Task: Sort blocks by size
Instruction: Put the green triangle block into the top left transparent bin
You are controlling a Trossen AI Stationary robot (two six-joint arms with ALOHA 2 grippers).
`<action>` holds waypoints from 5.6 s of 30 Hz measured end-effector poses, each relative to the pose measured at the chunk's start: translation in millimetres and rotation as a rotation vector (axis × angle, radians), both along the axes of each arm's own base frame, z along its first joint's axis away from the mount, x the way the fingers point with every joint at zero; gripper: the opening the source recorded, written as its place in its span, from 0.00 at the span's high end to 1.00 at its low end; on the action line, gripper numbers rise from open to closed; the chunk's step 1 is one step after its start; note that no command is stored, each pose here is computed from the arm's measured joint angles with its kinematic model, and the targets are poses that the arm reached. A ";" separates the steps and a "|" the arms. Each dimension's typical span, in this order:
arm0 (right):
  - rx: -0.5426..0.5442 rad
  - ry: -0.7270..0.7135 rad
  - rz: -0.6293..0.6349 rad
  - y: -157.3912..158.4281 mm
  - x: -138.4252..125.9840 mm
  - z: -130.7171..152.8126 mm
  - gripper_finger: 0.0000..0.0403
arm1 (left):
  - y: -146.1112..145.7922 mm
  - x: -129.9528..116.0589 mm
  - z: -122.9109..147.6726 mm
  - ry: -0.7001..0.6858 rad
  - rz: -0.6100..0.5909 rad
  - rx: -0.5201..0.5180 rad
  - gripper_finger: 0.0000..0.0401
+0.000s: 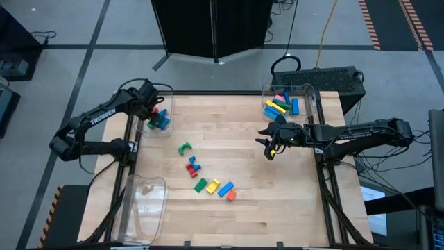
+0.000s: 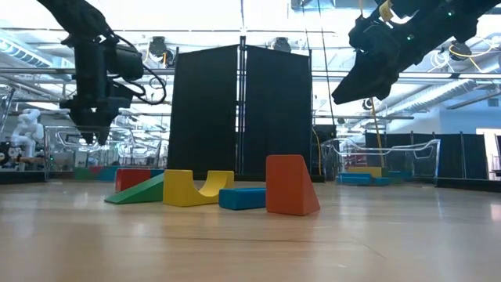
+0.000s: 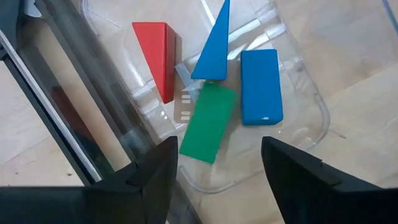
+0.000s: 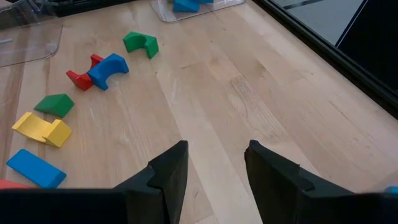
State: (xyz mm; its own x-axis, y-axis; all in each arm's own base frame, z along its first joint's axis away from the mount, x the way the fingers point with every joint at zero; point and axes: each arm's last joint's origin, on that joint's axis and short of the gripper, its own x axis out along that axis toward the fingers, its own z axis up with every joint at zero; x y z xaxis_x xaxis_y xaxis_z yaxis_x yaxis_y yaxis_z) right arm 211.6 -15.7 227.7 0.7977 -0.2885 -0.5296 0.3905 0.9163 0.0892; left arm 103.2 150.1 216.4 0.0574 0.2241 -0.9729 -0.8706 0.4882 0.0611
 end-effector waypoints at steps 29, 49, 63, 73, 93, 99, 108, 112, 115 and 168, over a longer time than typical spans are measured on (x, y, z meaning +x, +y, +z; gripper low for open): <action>0.004 -0.003 -0.003 -0.1 0.0 0.2 0.62 | -78.5 28.5 61.8 -0.352 -0.512 0.156 0.42; 0.001 0.002 -0.001 0.0 -0.2 -0.2 0.62 | -158.5 86.6 50.4 -0.444 -0.543 0.157 0.41; -0.175 -0.018 -0.034 -14.7 1.9 6.8 0.62 | -230.3 134.3 3.0 -0.496 -0.380 0.030 0.41; -0.207 0.004 -0.045 -18.1 0.9 6.2 0.62 | -256.5 154.4 -28.6 -0.480 -0.321 -0.027 0.42; -0.285 -0.013 -0.006 -18.3 3.2 10.4 0.62 | -278.5 184.2 -63.4 -0.343 -0.351 0.063 0.42; -0.285 -0.012 -0.006 -18.3 3.1 10.4 0.62 | -279.3 186.2 -73.0 -0.319 -0.350 0.072 0.42; -0.285 -0.012 -0.006 -18.3 3.1 10.4 0.62 | -281.6 190.7 -72.5 -0.367 -0.345 0.058 0.42; -0.285 -0.012 -0.006 -18.3 3.1 10.4 0.62 | -282.6 192.5 -71.7 -0.388 -0.344 0.045 0.42; -0.285 -0.012 -0.006 -18.3 3.1 10.4 0.62 | -282.8 192.9 -71.5 -0.393 -0.344 0.044 0.42; -0.279 -0.014 -0.008 -18.2 3.1 10.3 0.62 | -278.5 193.7 -93.3 -0.280 -0.369 0.060 0.63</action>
